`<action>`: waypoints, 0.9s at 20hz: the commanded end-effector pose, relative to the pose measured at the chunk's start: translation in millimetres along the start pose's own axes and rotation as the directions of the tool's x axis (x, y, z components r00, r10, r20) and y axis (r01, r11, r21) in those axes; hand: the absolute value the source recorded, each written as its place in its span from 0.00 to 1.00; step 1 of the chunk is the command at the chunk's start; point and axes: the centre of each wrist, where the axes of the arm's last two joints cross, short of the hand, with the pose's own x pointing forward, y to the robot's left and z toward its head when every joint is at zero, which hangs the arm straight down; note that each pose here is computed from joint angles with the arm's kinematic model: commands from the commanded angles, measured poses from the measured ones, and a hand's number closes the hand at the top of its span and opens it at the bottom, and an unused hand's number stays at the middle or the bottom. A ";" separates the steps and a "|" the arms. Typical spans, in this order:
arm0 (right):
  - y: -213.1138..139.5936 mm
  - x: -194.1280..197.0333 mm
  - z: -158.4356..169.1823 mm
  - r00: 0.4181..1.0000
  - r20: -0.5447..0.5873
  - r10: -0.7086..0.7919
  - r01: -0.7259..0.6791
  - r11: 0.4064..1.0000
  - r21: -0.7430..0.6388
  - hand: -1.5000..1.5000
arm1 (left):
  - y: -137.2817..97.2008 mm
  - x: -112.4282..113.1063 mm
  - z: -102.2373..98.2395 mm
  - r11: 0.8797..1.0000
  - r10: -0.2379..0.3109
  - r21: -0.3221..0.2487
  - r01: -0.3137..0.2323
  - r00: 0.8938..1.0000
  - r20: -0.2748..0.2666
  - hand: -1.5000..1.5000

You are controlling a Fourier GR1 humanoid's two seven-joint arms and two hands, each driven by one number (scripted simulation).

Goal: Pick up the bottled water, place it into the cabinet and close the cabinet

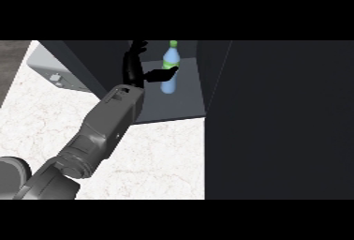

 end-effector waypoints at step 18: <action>5.9 25.4 5.3 0.998 -0.008 -0.061 0.061 0.998 0.008 0.00 | -16.2 26.1 0.6 0.898 0.401 -0.249 -0.362 0.907 0.127 0.00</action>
